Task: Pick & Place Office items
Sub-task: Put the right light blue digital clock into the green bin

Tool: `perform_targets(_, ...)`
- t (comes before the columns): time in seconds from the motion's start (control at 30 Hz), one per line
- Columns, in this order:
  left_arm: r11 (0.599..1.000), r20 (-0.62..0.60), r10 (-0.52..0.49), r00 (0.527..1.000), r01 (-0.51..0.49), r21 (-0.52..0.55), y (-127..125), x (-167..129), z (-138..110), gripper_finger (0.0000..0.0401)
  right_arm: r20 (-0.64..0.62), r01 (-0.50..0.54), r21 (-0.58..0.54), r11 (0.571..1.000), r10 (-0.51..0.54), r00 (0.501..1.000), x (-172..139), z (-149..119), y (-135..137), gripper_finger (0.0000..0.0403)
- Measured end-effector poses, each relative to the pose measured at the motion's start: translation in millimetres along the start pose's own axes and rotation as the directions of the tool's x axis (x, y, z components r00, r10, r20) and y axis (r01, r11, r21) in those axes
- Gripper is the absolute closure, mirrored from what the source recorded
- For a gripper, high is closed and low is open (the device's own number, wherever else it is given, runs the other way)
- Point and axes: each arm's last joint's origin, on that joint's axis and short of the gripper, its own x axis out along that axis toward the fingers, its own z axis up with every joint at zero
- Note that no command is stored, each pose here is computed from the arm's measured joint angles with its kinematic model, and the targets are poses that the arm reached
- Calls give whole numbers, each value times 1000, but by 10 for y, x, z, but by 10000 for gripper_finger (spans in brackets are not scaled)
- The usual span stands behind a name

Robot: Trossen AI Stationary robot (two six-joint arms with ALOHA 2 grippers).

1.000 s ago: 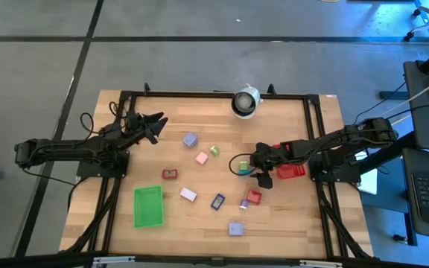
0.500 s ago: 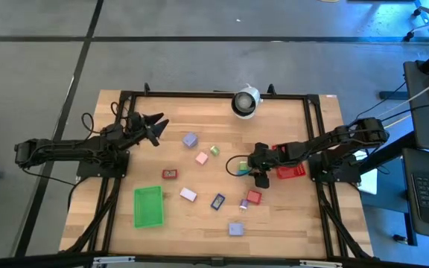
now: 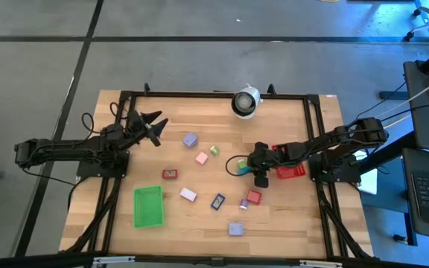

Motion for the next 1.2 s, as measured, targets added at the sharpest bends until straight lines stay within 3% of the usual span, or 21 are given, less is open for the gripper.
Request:
perform_targets(0.23,999,10,36,999,-36,19,10,0,3,162,-5,-34,27,999,34,999,0,-3,7,389)
perform_targets(0.33,998,14,51,999,-52,23,15,0,4,162,-7,-41,57,998,41,999,0,-4,9,396)
perform_targets(0.47,998,15,54,998,-54,21,16,0,5,162,-11,-51,87,995,52,999,0,-7,12,363)
perform_targets(0.63,998,15,54,998,-54,14,15,0,5,162,-19,-103,167,981,107,994,-5,3,-3,293)
perform_targets(0.83,998,15,55,998,-55,-10,16,0,5,162,-183,-59,205,977,97,978,-176,165,-40,224)
perform_targets(0.93,998,18,62,998,-62,-12,18,-1,6,162,-180,-24,204,979,62,982,-316,423,-34,212)
perform_targets(1.07,998,19,70,997,-69,-12,20,-1,6,162,-111,13,292,956,20,994,-409,640,13,213)
perform_targets(1.2,998,19,70,997,-69,-12,20,-1,6,162,-160,38,434,900,36,986,-379,602,28,214)
